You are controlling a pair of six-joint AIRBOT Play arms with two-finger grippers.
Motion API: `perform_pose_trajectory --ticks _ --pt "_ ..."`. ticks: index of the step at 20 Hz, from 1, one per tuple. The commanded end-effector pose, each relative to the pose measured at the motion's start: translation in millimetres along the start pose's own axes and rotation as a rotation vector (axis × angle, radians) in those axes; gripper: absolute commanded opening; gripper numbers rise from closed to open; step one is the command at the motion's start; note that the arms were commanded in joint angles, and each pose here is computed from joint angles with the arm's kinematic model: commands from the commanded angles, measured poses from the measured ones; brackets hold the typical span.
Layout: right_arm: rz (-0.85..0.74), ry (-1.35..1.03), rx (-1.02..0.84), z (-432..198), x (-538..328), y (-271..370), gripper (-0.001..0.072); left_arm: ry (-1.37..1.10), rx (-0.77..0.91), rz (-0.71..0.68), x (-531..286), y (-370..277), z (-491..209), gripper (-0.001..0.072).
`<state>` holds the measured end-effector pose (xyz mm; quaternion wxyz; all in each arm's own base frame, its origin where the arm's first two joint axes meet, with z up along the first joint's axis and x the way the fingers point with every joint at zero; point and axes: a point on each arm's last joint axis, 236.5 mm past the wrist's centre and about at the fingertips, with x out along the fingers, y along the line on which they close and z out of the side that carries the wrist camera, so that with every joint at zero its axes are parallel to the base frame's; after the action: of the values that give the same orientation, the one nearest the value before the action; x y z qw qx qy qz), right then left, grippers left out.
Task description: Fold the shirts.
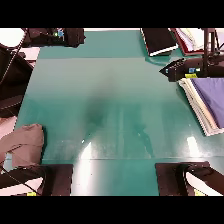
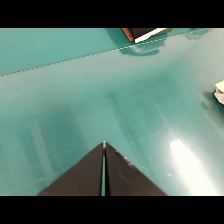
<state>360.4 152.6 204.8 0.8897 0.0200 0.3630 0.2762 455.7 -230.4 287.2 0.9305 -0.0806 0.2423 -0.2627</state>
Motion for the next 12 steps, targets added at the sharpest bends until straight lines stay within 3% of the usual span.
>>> perform_pose_trajectory --ticks 1,12 --pt "-0.002 -0.008 -0.005 1.9 0.1 0.7 0.0020 -0.003 0.000 0.000 0.2 -0.1 0.6 0.0025" --pt "0.002 0.004 -0.005 -0.8 0.1 1.6 0.0020 -0.003 0.000 0.000 0.2 -0.1 0.6 0.0025"
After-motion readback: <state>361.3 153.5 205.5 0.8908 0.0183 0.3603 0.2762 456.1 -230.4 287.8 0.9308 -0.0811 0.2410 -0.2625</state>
